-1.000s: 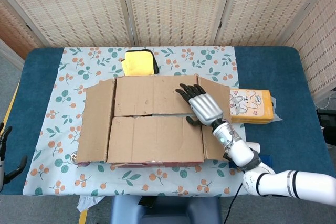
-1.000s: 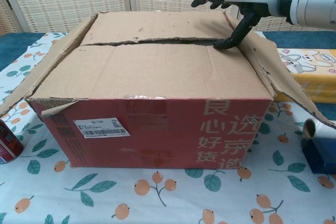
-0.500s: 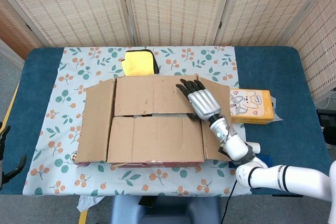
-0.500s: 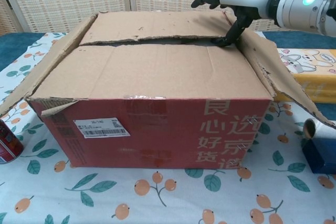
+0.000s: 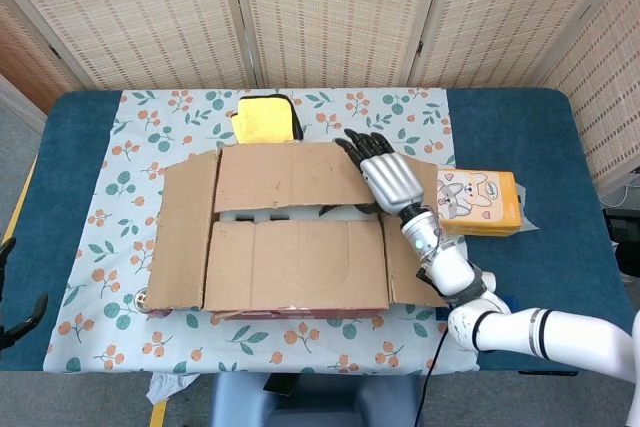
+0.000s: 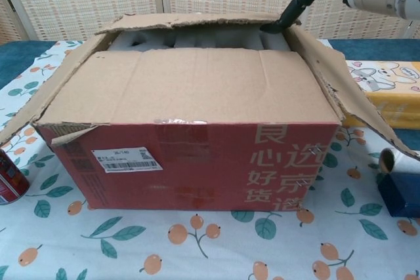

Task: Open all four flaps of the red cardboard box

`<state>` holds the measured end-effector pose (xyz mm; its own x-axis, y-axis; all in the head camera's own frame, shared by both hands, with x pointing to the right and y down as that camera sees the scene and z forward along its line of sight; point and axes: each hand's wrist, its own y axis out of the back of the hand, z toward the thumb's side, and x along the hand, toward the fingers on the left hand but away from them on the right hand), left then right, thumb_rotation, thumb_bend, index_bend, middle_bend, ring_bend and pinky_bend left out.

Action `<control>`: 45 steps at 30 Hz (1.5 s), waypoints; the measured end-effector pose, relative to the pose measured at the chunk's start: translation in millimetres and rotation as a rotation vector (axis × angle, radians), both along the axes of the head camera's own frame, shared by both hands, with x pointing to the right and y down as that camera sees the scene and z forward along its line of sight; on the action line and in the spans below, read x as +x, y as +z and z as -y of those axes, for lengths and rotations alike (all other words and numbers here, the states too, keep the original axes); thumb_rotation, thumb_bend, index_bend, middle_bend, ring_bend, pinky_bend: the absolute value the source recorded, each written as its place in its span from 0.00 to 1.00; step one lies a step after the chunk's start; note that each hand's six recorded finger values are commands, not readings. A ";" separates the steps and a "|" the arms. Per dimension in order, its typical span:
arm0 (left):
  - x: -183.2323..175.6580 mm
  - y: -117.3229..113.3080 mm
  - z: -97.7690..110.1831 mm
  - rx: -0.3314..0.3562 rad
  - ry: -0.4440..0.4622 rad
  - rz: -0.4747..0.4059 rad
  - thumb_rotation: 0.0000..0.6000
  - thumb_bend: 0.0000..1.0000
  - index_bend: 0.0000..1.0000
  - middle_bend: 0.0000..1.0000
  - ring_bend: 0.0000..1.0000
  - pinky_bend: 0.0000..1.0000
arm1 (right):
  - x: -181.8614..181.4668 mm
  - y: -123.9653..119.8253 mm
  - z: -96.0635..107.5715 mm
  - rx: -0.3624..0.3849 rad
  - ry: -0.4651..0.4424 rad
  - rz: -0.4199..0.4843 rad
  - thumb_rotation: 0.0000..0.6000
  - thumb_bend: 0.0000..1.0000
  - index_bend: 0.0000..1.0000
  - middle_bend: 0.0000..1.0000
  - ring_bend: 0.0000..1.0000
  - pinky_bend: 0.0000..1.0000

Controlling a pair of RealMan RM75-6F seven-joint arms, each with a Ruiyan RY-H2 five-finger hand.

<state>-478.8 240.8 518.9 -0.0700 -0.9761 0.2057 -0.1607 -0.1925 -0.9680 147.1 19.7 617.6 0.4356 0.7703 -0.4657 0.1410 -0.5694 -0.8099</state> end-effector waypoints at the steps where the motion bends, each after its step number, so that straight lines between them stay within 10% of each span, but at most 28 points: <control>1: -0.3 -0.2 -0.1 0.001 -0.002 -0.002 1.00 0.39 0.00 0.01 0.00 0.03 | 0.5 -1.7 2.5 0.004 0.006 0.004 1.00 0.38 0.00 0.00 0.00 0.00; 16: -17.7 4.9 3.9 -0.018 -0.047 -0.012 1.00 0.39 0.00 0.02 0.00 0.02 | 5.9 -21.0 51.1 0.034 0.097 0.066 1.00 0.38 0.00 0.00 0.00 0.00; 36: -55.4 18.7 19.9 -0.077 -0.158 -0.038 1.00 0.39 0.00 0.01 0.00 0.01 | 28.8 -3.3 171.2 0.056 0.278 0.046 1.00 0.39 0.00 0.00 0.00 0.00; 45: -58.7 22.9 21.5 -0.091 -0.172 -0.008 1.00 0.39 0.00 0.01 0.00 0.01 | 34.8 -1.0 161.8 -0.049 0.278 0.135 1.00 0.39 0.00 0.00 0.00 0.00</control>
<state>-537.5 219.3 541.7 -0.2319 -0.9273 0.2937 -0.2065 -0.2481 -0.9465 181.8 -142.1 616.5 0.2723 0.8465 -0.4575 0.4013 -0.5320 -0.7456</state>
